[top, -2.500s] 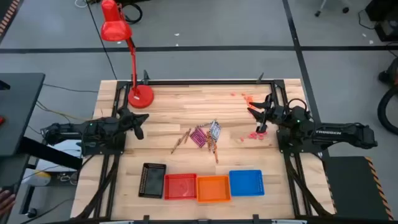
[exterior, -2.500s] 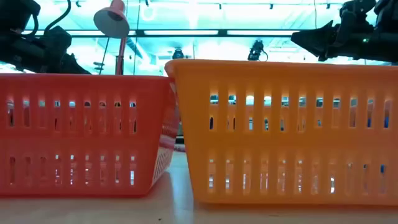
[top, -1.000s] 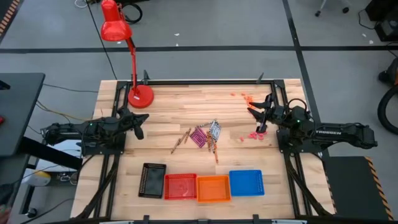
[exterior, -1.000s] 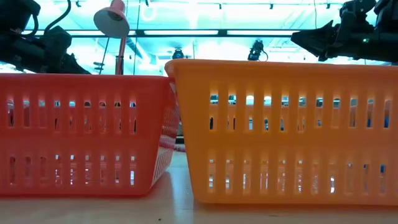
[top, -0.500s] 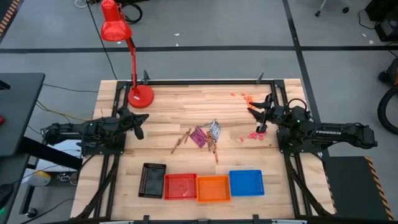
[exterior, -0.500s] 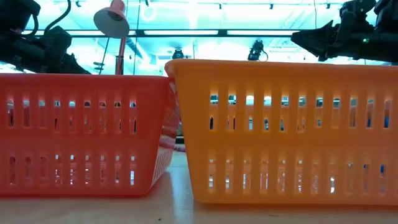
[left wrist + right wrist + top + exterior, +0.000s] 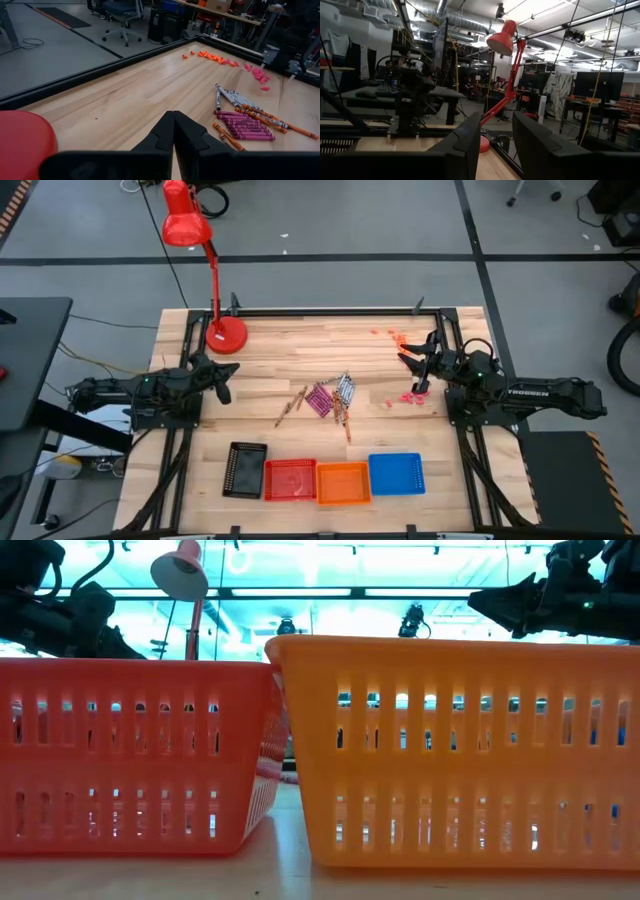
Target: Sort crayons
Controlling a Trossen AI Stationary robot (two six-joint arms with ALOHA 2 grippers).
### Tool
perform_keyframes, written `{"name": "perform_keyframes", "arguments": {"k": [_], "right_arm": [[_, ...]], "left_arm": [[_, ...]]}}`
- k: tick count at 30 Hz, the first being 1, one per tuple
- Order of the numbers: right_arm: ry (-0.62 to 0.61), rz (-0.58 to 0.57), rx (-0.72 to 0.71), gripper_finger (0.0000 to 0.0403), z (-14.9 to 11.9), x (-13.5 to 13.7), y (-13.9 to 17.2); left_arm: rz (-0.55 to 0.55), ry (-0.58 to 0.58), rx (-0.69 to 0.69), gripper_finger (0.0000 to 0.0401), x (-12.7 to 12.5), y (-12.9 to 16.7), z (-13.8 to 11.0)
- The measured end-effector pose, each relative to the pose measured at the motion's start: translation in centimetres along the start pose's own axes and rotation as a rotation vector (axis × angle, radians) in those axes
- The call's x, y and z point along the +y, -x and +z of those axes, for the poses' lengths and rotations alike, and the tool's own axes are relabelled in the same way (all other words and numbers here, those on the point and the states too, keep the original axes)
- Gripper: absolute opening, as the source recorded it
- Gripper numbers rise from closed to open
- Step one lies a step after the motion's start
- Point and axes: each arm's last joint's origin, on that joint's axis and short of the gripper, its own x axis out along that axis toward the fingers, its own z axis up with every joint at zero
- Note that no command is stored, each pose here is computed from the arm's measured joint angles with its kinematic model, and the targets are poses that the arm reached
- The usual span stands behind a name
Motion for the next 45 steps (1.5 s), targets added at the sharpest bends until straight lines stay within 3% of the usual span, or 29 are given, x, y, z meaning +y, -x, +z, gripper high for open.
{"name": "perform_keyframes", "arguments": {"k": [15,18,22,24,26,29,33,37,43,45], "right_arm": [[0.000,0.000,0.000,0.0119,0.0,0.0,0.0],[0.000,0.000,0.000,0.0119,0.0,0.0,0.0],[0.000,0.000,0.000,0.0119,0.0,0.0,0.0],[0.000,0.000,0.000,0.0119,0.0,0.0,0.0],[0.000,0.000,0.001,0.0119,0.0,0.0,0.0],[0.000,0.000,0.000,0.0119,0.0,0.0,0.0],[0.000,0.000,0.000,0.0119,0.0,0.0,0.0],[0.000,0.000,0.000,0.0119,0.0,0.0,0.0],[0.002,-0.006,-0.020,0.0119,0.2,0.0,0.0],[0.015,-0.088,-0.021,0.0119,0.3,-0.4,0.0]], "left_arm": [[-0.001,0.001,0.000,0.0014,0.0,0.0,0.0],[-0.019,0.107,-0.052,0.0014,-0.2,0.0,0.6],[-0.050,0.289,-0.235,0.0014,-0.6,0.3,2.6],[-0.075,0.327,-0.295,0.0014,-0.7,0.5,3.3],[-0.072,0.260,-0.330,0.0014,-0.7,0.6,3.6],[-0.039,0.066,-0.329,0.0014,-0.7,0.6,3.6],[-0.026,-0.009,-0.333,0.0014,-0.7,0.6,3.6],[-0.026,-0.011,-0.333,0.0014,-0.7,0.6,3.6],[-0.069,0.189,-0.382,0.0014,-0.8,0.8,4.2],[-0.082,0.230,-0.409,0.0014,-0.8,1.0,4.5]]}}
